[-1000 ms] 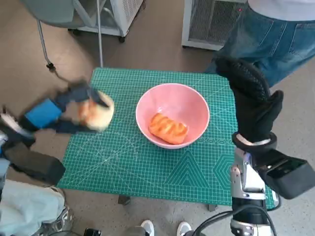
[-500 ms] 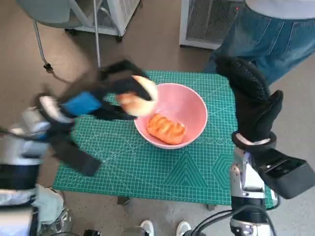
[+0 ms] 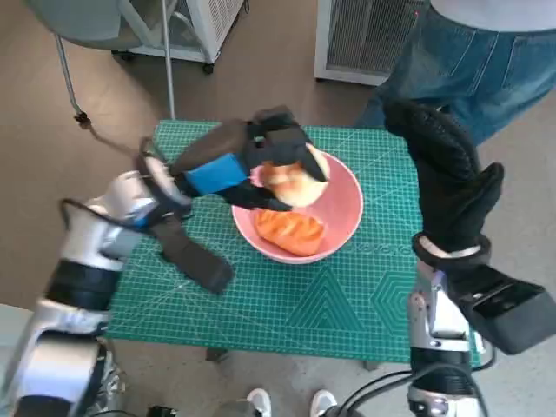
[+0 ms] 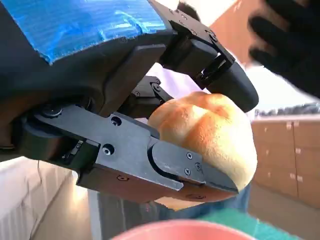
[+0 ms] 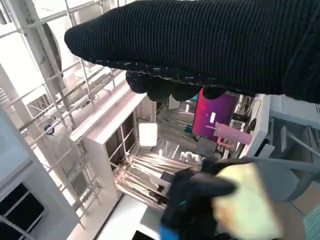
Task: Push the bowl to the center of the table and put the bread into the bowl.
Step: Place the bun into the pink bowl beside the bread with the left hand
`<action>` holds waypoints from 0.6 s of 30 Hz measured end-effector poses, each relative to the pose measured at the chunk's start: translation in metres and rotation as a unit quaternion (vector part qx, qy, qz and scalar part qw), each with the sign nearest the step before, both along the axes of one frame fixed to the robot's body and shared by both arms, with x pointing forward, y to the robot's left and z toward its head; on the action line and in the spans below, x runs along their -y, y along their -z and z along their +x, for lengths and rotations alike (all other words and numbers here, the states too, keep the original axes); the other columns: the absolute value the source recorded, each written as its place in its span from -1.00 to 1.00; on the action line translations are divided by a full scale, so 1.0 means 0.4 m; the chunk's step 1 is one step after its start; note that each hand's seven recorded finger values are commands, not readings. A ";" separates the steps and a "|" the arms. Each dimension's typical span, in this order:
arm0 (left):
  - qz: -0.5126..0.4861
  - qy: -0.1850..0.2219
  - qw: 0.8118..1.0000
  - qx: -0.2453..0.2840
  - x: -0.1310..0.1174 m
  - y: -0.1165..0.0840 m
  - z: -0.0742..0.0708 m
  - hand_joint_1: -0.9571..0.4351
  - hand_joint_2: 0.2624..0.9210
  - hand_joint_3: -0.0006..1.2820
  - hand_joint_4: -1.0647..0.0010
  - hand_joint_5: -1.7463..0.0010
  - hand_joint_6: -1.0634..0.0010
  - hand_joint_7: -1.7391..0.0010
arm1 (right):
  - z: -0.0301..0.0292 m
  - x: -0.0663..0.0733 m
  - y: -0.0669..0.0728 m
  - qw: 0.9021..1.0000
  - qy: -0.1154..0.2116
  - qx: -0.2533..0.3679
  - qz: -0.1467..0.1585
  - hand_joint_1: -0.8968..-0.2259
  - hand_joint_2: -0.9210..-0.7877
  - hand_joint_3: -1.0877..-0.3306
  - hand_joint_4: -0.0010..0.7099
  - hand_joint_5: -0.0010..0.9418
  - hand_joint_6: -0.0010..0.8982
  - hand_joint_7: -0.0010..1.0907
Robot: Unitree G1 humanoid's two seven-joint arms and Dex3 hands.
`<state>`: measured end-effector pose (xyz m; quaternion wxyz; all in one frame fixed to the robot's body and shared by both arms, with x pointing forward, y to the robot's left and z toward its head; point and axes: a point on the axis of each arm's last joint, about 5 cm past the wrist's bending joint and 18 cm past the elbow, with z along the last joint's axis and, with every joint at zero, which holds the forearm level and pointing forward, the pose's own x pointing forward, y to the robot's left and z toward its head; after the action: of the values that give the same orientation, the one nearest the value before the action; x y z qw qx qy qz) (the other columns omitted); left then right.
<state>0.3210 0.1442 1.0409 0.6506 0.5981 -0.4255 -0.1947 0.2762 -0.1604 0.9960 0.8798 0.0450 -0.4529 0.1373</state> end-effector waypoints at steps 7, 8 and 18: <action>0.069 -0.062 0.992 -0.086 0.017 0.009 0.007 -0.03 0.80 -0.95 0.58 0.94 0.62 0.79 | -0.002 0.007 0.003 1.000 -0.001 0.001 0.008 -0.11 -1.00 -0.15 -0.27 -0.87 -1.00 0.29; 0.079 -0.073 0.989 -0.098 0.018 0.007 0.007 -0.04 0.80 -0.96 0.63 0.96 0.65 0.83 | -0.003 0.009 0.004 1.000 -0.001 0.000 0.008 -0.11 -1.00 -0.15 -0.26 -0.87 -1.00 0.29; 0.057 -0.080 0.981 -0.169 0.013 -0.007 -0.007 -0.05 0.80 -0.99 0.74 1.00 0.56 0.89 | -0.006 0.013 0.009 1.000 0.002 -0.002 0.011 -0.08 -1.00 -0.13 -0.26 -0.87 -1.00 0.30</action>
<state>0.3181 0.1391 1.0437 0.6916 0.6246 -0.2484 -0.2642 0.2736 -0.1658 0.9923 0.8804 0.0537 -0.4527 0.1308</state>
